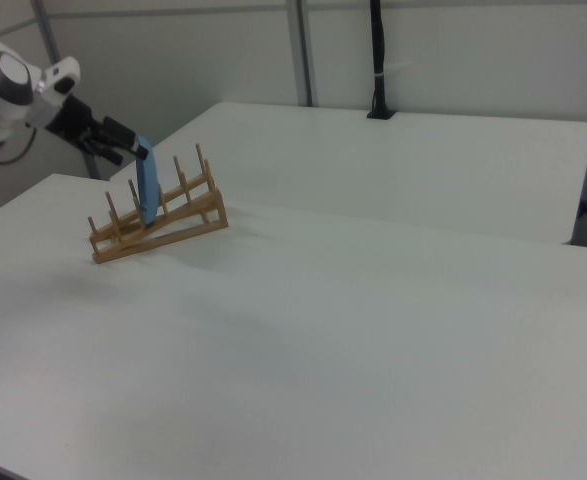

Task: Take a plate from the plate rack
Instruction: 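Lower the gripper onto the plate rim and close on it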

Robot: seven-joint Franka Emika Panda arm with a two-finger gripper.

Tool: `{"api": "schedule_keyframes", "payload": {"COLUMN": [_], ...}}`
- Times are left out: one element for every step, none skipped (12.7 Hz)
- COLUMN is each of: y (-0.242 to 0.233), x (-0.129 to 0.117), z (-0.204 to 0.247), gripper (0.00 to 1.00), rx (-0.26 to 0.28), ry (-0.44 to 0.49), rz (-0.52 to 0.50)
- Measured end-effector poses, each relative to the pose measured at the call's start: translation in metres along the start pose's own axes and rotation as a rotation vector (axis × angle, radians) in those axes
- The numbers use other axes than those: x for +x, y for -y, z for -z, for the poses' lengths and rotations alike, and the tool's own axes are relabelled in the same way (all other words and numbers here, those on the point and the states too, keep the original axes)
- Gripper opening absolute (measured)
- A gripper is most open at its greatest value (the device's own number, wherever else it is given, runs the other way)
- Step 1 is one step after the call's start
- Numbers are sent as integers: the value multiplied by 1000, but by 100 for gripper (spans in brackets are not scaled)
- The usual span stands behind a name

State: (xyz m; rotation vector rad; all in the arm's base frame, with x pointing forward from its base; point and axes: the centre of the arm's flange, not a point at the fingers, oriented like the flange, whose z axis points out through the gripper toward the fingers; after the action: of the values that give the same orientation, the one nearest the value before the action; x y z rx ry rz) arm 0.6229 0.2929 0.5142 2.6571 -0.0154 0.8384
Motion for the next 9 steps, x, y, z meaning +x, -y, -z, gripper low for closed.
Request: {"api": "schedule_keyframes", "payload": {"y": [10,23,30,38,42,45,48,49,50], "x": [-3,-9,-11,-12,-11,-9,-6,-3,-1], "z": [-13,-32,-43,-54,-57,-60,-60,-59,-59], "gripper": [100,100,99,97,96,96,89,89,89], "rx": [-16,-34,-44,-53,-56,-59,-59,-57,-55], "ry": [-24,-53,-68,-85,-96,-105,-115,-124,-128], "rz": [-3,-13,-19,-24,-27,-33,-43,-53,-56]}}
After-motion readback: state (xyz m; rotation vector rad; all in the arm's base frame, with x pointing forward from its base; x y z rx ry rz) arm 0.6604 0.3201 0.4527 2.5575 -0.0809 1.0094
